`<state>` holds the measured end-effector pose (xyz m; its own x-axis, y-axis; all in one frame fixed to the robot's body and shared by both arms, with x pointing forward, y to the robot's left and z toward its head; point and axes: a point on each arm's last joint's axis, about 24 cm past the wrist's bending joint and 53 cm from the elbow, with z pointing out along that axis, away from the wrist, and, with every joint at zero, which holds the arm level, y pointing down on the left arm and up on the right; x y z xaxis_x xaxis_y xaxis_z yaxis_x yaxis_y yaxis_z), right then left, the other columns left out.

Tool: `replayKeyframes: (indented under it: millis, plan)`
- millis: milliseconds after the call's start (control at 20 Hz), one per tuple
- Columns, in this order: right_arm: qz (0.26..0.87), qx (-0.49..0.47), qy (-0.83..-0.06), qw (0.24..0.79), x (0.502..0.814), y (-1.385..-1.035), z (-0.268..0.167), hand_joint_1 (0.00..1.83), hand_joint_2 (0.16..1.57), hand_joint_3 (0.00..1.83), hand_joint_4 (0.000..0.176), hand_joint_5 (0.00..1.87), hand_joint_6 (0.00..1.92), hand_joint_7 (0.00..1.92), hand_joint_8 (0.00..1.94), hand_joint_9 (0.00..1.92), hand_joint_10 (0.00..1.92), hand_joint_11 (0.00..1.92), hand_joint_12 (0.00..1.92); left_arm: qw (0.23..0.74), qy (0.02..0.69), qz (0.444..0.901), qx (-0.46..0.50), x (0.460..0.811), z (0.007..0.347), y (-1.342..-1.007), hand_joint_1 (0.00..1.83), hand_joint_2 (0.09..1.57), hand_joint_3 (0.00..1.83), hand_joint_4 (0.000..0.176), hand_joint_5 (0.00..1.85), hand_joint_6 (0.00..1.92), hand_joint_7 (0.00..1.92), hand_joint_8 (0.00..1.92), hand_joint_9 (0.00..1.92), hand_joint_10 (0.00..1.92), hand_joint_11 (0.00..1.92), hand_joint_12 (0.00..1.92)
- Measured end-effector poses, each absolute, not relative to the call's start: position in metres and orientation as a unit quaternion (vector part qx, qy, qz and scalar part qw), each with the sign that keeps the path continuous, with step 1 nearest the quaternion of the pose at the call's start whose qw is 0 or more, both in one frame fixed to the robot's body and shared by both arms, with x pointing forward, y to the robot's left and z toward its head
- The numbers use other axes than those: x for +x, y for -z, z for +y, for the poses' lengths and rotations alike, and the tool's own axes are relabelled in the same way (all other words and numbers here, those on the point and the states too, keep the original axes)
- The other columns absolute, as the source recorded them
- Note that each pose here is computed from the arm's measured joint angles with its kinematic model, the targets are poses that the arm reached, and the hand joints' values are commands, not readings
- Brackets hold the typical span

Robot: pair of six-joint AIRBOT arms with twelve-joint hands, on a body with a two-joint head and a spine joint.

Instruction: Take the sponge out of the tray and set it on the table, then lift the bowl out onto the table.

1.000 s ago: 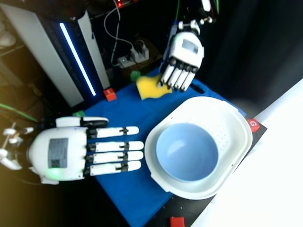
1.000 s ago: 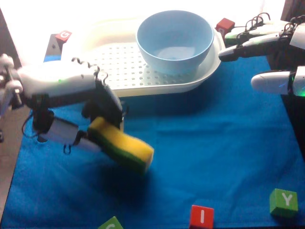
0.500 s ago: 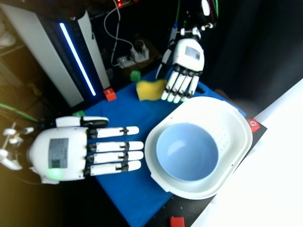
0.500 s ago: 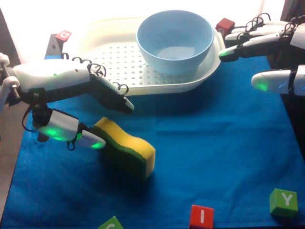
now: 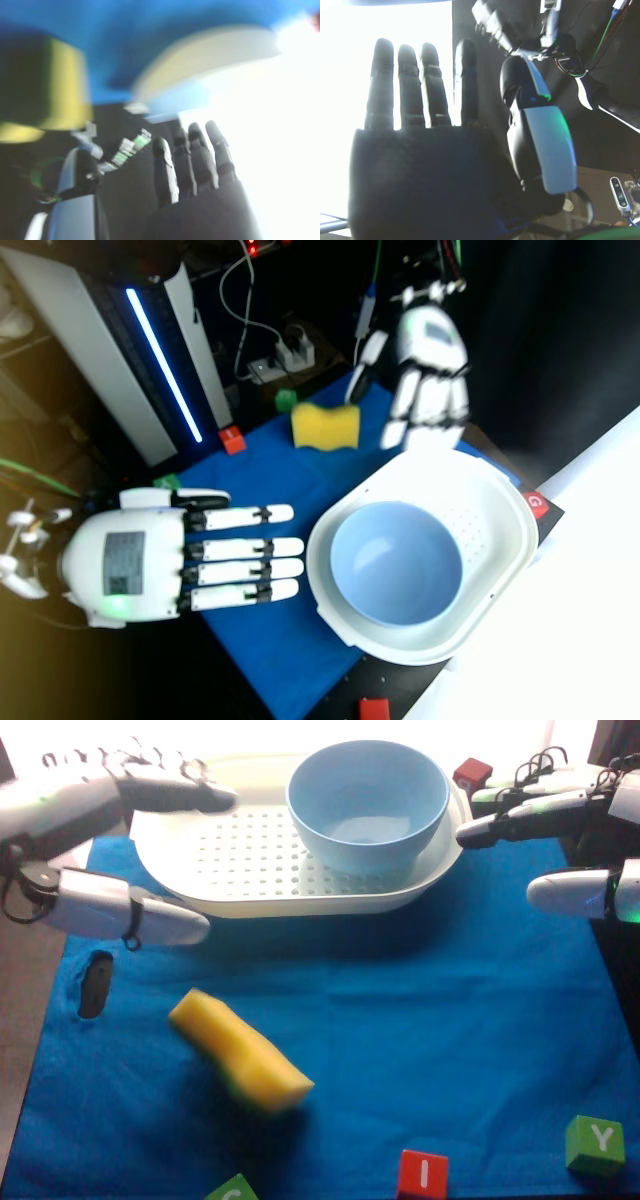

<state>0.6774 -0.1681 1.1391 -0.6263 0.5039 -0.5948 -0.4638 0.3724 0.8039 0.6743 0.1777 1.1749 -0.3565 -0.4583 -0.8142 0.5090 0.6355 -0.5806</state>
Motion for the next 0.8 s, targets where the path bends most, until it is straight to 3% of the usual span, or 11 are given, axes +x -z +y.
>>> replayKeyframes:
  millis: [100, 150, 250, 300, 350, 400, 500, 550, 650, 750, 800]
  plan:
    - [0.706, 0.014, -0.559, 0.434, 0.679, -1.14, -0.17, 0.46, 1.28, 0.0, 0.122, 0.4, 0.0, 0.21, 0.0, 0.09, 0.0, 0.0, 0.18, 0.579, 0.434, 0.69, 0.004, 0.675, 0.182, -1.182, 0.63, 0.93, 0.01, 0.068, 0.27, 0.0, 0.22, 0.0, 0.13, 0.0, 0.01, 0.16]
    - [0.706, 0.014, -0.558, 0.436, 0.679, -1.141, -0.171, 0.47, 1.27, 0.0, 0.117, 0.39, 0.0, 0.22, 0.0, 0.1, 0.0, 0.0, 0.17, 0.586, 0.438, 0.682, -0.001, 0.674, 0.185, -1.185, 0.61, 0.95, 0.01, 0.073, 0.26, 0.0, 0.21, 0.0, 0.12, 0.0, 0.0, 0.16]
    - [0.701, 0.007, -0.555, 0.447, 0.687, -1.15, -0.173, 0.42, 1.24, 0.0, 0.102, 0.38, 0.0, 0.23, 0.0, 0.1, 0.0, 0.0, 0.16, 0.599, 0.443, 0.667, -0.021, 0.676, 0.193, -1.192, 0.6, 0.96, 0.01, 0.06, 0.25, 0.0, 0.22, 0.0, 0.1, 0.0, 0.0, 0.09]
    - [0.691, 0.008, -0.559, 0.458, 0.694, -1.16, -0.172, 0.47, 1.21, 0.0, 0.077, 0.35, 0.0, 0.23, 0.0, 0.11, 0.01, 0.03, 0.1, 0.601, 0.445, 0.663, -0.027, 0.676, 0.196, -1.193, 0.59, 0.95, 0.0, 0.059, 0.27, 0.01, 0.22, 0.0, 0.11, 0.0, 0.01, 0.06]
    - [0.682, 0.011, -0.565, 0.465, 0.699, -1.168, -0.171, 0.47, 1.21, 0.0, 0.077, 0.35, 0.0, 0.23, 0.0, 0.11, 0.01, 0.03, 0.1, 0.602, 0.445, 0.663, -0.028, 0.675, 0.197, -1.192, 0.59, 0.95, 0.0, 0.059, 0.27, 0.01, 0.22, 0.0, 0.11, 0.0, 0.01, 0.06]
    - [0.671, 0.014, -0.573, 0.47, 0.704, -1.176, -0.167, 0.52, 1.18, 0.0, 0.104, 0.38, 0.0, 0.26, 0.0, 0.17, 0.01, 0.1, 0.14, 0.601, 0.445, 0.664, -0.028, 0.675, 0.197, -1.191, 0.62, 0.94, 0.0, 0.055, 0.27, 0.0, 0.23, 0.0, 0.12, 0.01, 0.03, 0.07]
    - [0.661, -0.002, -0.583, 0.473, 0.707, -1.182, -0.152, 0.58, 1.16, 0.0, 0.131, 0.39, 0.0, 0.28, 0.0, 0.2, 0.01, 0.14, 0.17, 0.601, 0.447, 0.662, -0.032, 0.676, 0.197, -1.191, 0.66, 0.94, 0.0, 0.06, 0.27, 0.0, 0.25, 0.01, 0.14, 0.01, 0.04, 0.08]
    - [0.657, -0.009, -0.589, 0.471, 0.708, -1.183, -0.141, 0.63, 1.14, 0.0, 0.125, 0.39, 0.0, 0.25, 0.0, 0.19, 0.0, 0.12, 0.17, 0.602, 0.447, 0.661, -0.033, 0.676, 0.196, -1.191, 0.67, 0.94, 0.0, 0.073, 0.28, 0.01, 0.24, 0.0, 0.13, 0.0, 0.02, 0.08]
    - [0.657, -0.014, -0.589, 0.47, 0.712, -1.182, -0.129, 0.65, 1.13, 0.0, 0.124, 0.4, 0.01, 0.24, 0.0, 0.18, 0.0, 0.1, 0.17, 0.6, 0.451, 0.66, -0.036, 0.676, 0.193, -1.189, 0.67, 0.94, 0.0, 0.074, 0.28, 0.0, 0.23, 0.0, 0.11, 0.0, 0.0, 0.08]
    - [0.654, -0.015, -0.588, 0.476, 0.72, -1.187, -0.122, 0.6, 1.13, 0.0, 0.13, 0.38, 0.0, 0.21, 0.0, 0.14, 0.0, 0.08, 0.17, 0.598, 0.452, 0.66, -0.037, 0.676, 0.191, -1.187, 0.66, 0.94, 0.0, 0.061, 0.28, 0.0, 0.23, 0.0, 0.11, 0.0, 0.0, 0.08]
    - [0.655, -0.017, -0.584, 0.48, 0.725, -1.188, -0.118, 0.51, 1.15, 0.01, 0.144, 0.33, 0.0, 0.2, 0.0, 0.13, 0.0, 0.08, 0.17, 0.598, 0.454, 0.66, -0.038, 0.676, 0.19, -1.186, 0.67, 0.93, 0.0, 0.075, 0.29, 0.01, 0.24, 0.0, 0.12, 0.0, 0.01, 0.09]
